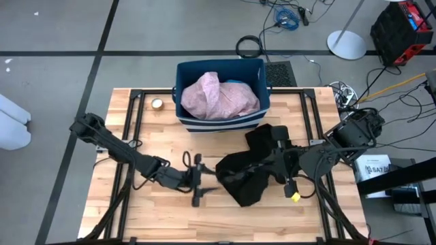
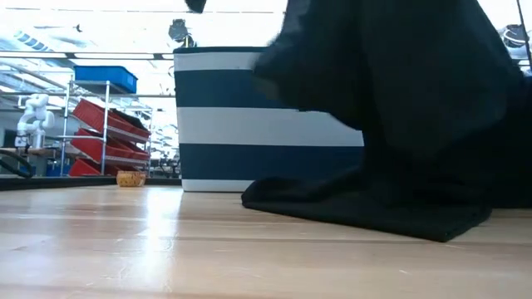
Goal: Sort clothes
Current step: Fold the black underwear
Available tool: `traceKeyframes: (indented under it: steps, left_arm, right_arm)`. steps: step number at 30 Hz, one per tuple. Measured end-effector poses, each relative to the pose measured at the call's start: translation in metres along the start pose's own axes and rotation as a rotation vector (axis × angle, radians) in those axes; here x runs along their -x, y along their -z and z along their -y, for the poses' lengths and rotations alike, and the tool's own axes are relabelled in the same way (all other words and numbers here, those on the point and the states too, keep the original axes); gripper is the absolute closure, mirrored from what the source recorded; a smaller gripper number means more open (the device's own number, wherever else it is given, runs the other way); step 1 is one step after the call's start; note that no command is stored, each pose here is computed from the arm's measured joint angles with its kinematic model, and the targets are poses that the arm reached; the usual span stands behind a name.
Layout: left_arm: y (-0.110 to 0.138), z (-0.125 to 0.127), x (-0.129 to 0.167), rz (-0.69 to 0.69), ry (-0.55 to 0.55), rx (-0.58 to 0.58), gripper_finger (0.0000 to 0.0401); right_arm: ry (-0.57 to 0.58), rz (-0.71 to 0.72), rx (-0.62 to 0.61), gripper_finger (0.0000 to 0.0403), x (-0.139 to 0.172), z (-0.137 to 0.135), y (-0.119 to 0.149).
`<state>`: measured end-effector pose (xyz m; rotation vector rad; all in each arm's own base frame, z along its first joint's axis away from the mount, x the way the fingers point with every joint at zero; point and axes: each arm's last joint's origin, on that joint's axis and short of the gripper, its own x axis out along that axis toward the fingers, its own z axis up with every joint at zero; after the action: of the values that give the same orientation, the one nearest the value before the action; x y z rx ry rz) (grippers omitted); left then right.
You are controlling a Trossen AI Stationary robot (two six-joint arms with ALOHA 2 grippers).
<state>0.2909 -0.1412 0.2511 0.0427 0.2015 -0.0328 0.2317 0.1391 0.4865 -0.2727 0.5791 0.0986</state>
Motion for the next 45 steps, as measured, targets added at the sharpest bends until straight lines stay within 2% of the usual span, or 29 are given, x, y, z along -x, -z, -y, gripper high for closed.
traceKeyframes:
  steps: [5,10,14,17,22,25,28,34,38,45]
  left_arm:
    - [0.044,-0.009,0.010,-0.001,-0.072,0.068,0.0166]
    - [0.066,-0.009,0.015,-0.025,-0.040,0.198,0.0166]
    - [0.082,0.001,0.013,-0.026,0.057,0.232,0.0166]
    - [0.096,0.009,0.006,-0.021,0.076,0.229,0.0166]
    - [0.119,0.015,-0.010,-0.026,-0.012,0.220,0.0166]
    - [0.124,0.014,-0.018,-0.028,-0.035,0.246,0.0166]
    - [0.118,0.012,-0.023,-0.004,-0.050,0.260,0.0166]
    - [0.111,0.011,-0.028,0.016,-0.066,0.194,0.0166]
    - [0.109,0.008,-0.028,0.041,-0.121,0.205,0.0166]
    - [0.106,0.008,-0.028,0.076,-0.128,0.247,0.0166]
  right_arm:
    - [0.005,-0.001,-0.001,0.0403,-0.001,0.002,0.000]
    - [0.017,-0.004,0.015,0.0403,-0.002,0.005,0.000]
    - [0.032,-0.007,0.009,0.0403,-0.004,0.010,0.000]
    - [0.047,-0.009,0.005,0.0403,-0.006,0.014,-0.001]
    - [0.048,0.005,-0.012,0.0403,-0.008,0.020,-0.003]
    - [0.040,0.012,-0.016,0.0403,-0.009,0.021,-0.004]
    - [0.039,0.019,-0.012,0.0403,-0.009,0.021,-0.004]
    - [0.037,0.018,-0.007,0.0403,-0.009,0.020,-0.004]
    - [0.014,0.018,-0.008,0.0403,-0.009,0.020,-0.004]
    - [0.013,0.019,-0.017,0.0403,-0.009,0.020,-0.004]
